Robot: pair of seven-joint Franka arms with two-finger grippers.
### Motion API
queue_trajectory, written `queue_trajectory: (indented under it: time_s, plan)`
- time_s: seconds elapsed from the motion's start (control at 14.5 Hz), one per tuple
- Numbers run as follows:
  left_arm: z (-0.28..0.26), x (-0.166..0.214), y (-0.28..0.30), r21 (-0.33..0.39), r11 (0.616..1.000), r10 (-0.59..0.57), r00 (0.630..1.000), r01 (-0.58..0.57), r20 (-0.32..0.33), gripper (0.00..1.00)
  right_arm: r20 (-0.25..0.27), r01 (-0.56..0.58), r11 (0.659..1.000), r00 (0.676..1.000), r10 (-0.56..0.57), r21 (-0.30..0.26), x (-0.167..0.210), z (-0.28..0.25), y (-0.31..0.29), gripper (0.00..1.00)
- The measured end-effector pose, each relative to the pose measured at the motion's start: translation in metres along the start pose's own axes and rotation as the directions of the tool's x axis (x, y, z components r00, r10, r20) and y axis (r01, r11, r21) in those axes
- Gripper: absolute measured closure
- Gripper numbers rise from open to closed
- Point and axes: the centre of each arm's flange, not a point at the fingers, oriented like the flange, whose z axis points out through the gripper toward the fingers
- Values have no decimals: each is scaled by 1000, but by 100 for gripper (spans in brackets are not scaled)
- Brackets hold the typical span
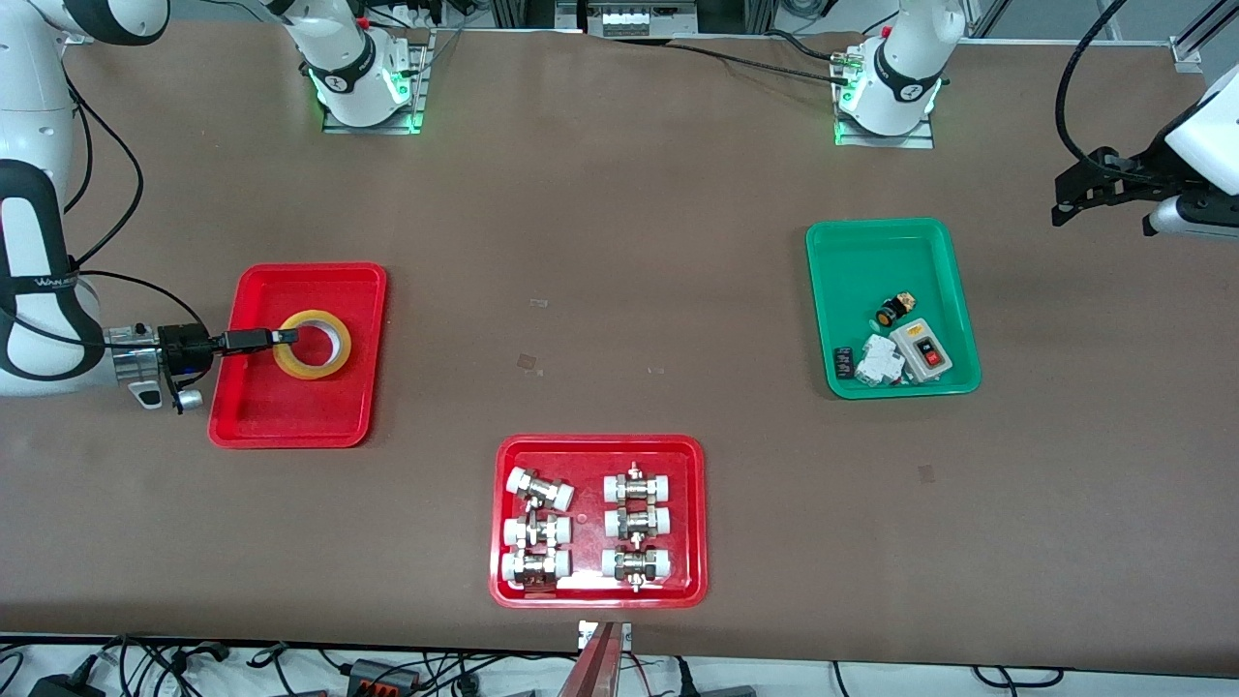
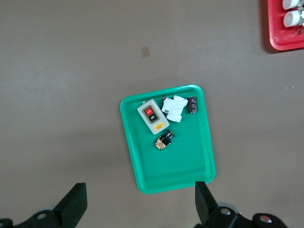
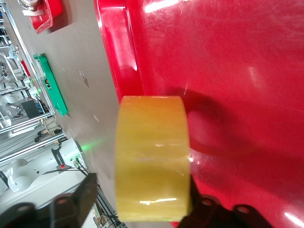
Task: Left arm passes tape to right arm into tray
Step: 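Lower the tape into the red tray and open the right gripper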
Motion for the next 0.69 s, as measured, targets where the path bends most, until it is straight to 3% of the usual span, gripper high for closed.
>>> queue_trajectory:
  time_s: [0.07,0.21,0.48,0.69]
  plan:
    - [0,0,0,0,1000,1,1000,-1,1,0,-2,1,1000,1000,-1,-3,1,0,0,3]
    - [0,1,0,0,1000,1,1000,-1,1,0,-2,6,999,1000,-6,-34,2,1,1,0]
    - [-1,2,2,0,1000,2,1000,-2,-2,0,42,51,976,998,-43,-210,14,10,-3,0]
    - [-1,2,2,0,1000,1,1000,-1,-2,0,78,104,934,994,-82,-342,23,6,-19,0]
